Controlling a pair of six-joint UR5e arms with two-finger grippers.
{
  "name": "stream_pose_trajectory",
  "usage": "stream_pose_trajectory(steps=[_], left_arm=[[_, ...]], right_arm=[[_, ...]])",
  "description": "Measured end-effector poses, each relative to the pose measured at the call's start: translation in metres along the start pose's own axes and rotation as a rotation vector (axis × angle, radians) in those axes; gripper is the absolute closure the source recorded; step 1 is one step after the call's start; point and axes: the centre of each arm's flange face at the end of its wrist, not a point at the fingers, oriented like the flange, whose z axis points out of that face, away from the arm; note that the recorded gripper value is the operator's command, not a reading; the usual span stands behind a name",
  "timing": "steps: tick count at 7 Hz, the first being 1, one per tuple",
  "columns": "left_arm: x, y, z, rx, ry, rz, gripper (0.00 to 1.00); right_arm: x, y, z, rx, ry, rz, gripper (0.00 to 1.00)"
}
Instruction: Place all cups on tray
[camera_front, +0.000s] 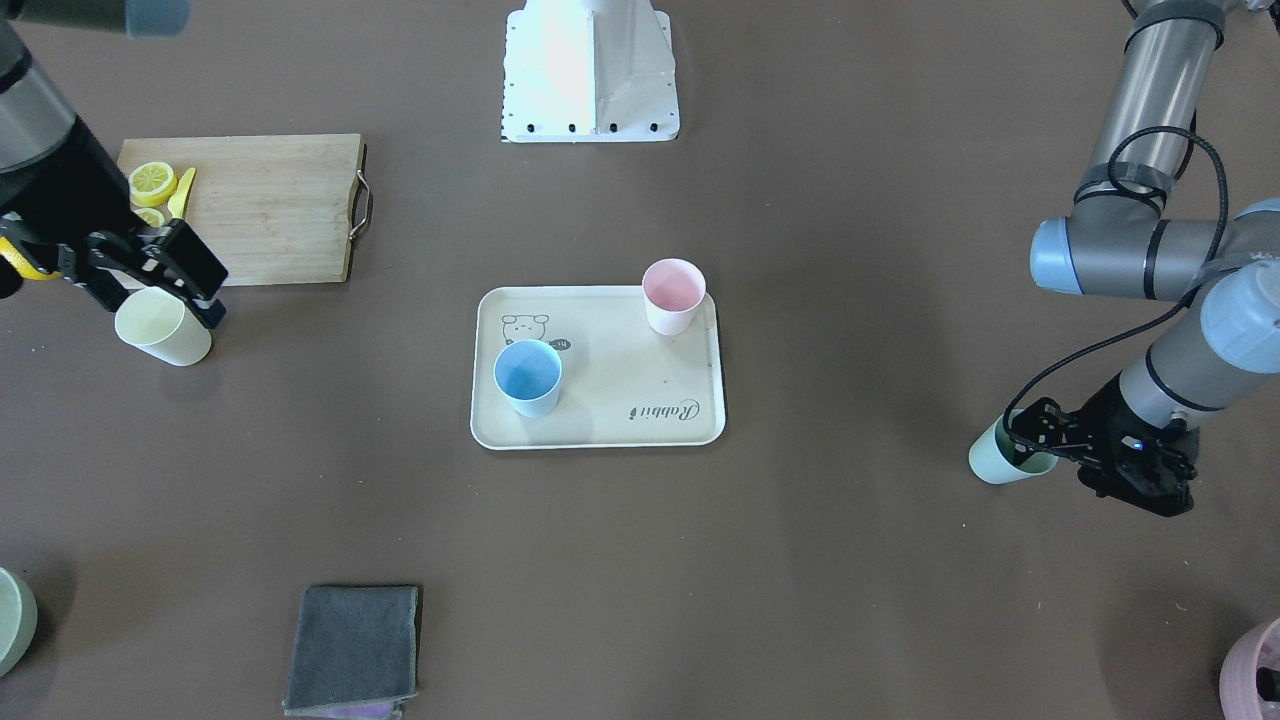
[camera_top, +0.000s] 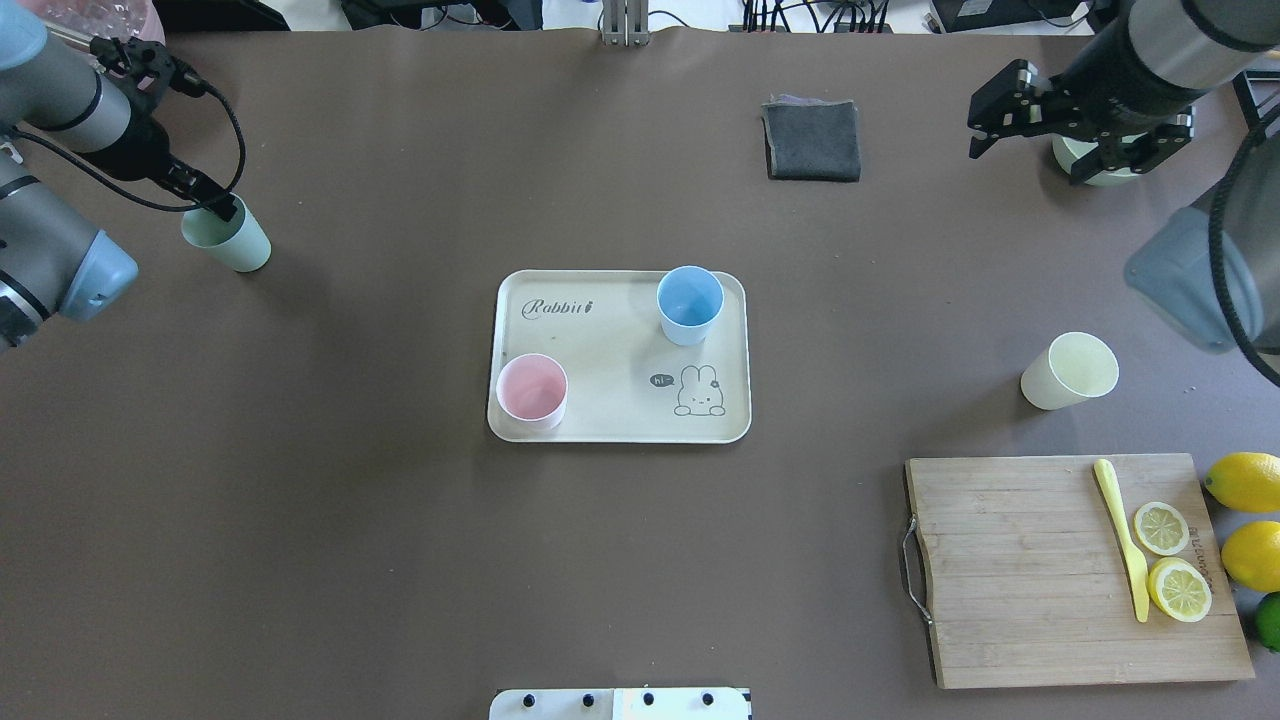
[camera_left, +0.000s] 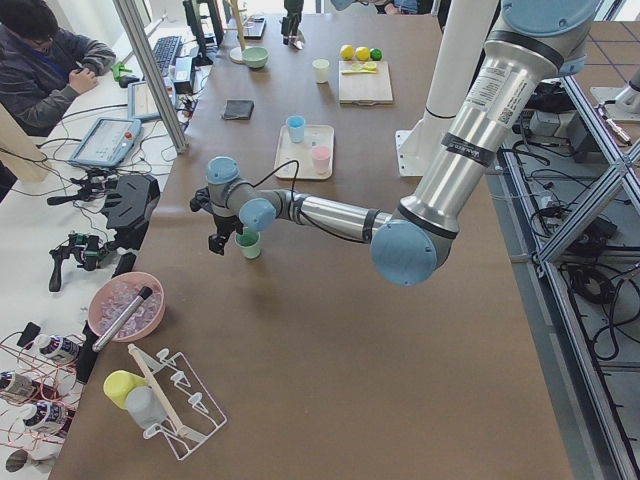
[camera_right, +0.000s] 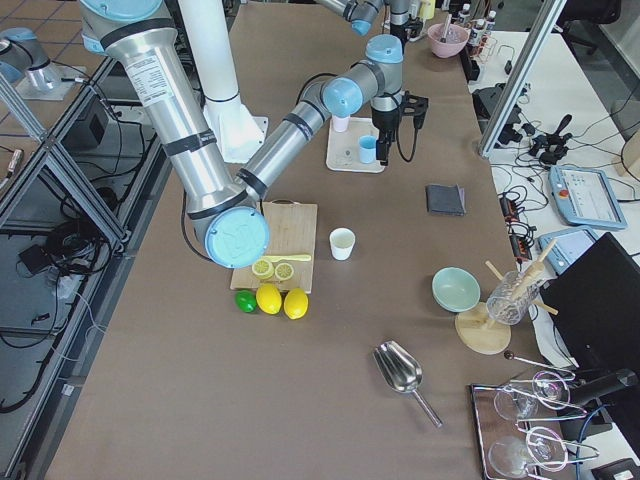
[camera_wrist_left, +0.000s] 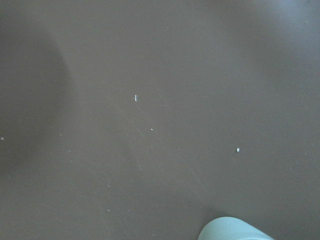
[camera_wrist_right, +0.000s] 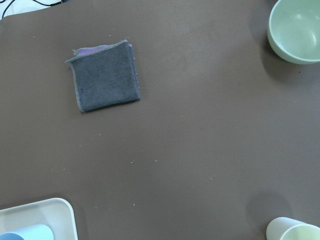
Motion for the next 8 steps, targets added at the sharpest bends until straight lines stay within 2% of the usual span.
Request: stream_pose_trajectory(steps=[1,2,5,7,8], left_arm=[[0.000,0.012,0.006,0.003,0.008,0.011,0.33],[0.000,0.019,0.011,0.000,0.012,0.014,0.99],[0.016,0.018,0.008,0.004,0.030,0.025,1.00],[0.051,-0.001,-0.024,0.010,0.112,-0.038,1.00],[0.073,-0.015,-0.049,0.007,0.131,-0.073,1.00]], right_arm=[[0.013,-0.004,-0.004,-0.001,-0.001,-0.018,0.00],[0.018,-0.005,-0.006,-0.002,0.000,-0.025,0.00],[0.041,-0.006,0.004,-0.013,0.024,-0.076,0.00],[0.070,-0.008,0.011,-0.025,0.051,-0.114,0.00],[0.079,-0.008,0.014,-0.029,0.060,-0.116,0.00]])
